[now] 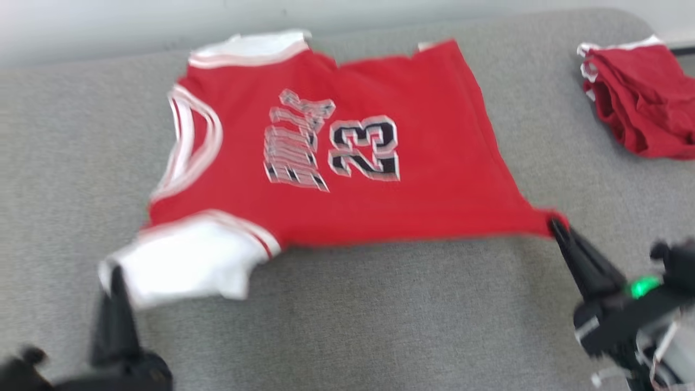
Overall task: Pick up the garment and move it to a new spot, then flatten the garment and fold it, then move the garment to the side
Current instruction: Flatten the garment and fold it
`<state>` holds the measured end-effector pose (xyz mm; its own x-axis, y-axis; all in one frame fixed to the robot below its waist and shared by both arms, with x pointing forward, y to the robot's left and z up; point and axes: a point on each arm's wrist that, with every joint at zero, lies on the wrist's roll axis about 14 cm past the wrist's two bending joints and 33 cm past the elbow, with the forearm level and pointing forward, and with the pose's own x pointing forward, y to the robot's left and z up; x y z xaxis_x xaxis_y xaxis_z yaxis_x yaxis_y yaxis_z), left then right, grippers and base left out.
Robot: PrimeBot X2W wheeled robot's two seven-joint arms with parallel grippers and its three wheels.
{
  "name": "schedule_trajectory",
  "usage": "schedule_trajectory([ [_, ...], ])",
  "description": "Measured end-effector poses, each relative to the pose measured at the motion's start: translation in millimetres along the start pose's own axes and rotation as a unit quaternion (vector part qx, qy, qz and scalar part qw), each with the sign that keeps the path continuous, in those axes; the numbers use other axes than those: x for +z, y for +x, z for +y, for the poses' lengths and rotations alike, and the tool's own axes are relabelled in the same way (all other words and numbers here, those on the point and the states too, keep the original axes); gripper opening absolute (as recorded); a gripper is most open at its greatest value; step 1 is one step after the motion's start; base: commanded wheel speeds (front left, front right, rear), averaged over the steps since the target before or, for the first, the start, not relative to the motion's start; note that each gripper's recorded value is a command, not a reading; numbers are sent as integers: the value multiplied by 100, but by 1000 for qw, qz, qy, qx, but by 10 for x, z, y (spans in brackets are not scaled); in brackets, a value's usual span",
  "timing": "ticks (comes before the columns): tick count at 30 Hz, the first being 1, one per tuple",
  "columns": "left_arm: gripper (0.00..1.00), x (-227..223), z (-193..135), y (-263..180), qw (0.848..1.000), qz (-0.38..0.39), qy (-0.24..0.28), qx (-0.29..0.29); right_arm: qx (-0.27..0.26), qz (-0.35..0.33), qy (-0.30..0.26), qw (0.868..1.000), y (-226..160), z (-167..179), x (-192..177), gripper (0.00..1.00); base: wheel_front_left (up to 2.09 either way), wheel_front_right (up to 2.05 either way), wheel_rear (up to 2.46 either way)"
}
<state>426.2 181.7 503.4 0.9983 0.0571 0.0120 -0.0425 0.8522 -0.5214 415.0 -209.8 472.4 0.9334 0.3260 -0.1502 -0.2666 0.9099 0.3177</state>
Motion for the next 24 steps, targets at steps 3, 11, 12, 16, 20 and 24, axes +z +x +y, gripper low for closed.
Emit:
schedule_trajectory([
  [3, 0, -169, 71, -274, 999, 27, -17, 20, -17, 21, 16, 999, -208, -23, -215, 0, 0, 0, 0],
  [11, 0, -492, 396, -905, 993, 86, -18, 76, -51, 56, 54, 996, -695, 29, -646, 0, 0, 0, 0],
  [12, 0, -509, 416, -959, 993, 89, -19, 80, -53, 62, 52, 995, -754, 29, -689, 0, 0, 0, 0],
  [16, 0, -621, 368, -1107, 992, 110, -14, 63, -62, 84, 58, 993, -942, 47, -861, 0, 0, 0, 0],
  [20, 0, -634, 364, -1149, 992, 116, -8, 54, -54, 93, 71, 992, -984, 178, -971, 0, 0, 0, 0],
  [24, 0, -522, 312, -1031, 995, 96, -2, 37, -52, 76, 78, 993, -937, 227, -918, 0, 0, 0, 0],
])
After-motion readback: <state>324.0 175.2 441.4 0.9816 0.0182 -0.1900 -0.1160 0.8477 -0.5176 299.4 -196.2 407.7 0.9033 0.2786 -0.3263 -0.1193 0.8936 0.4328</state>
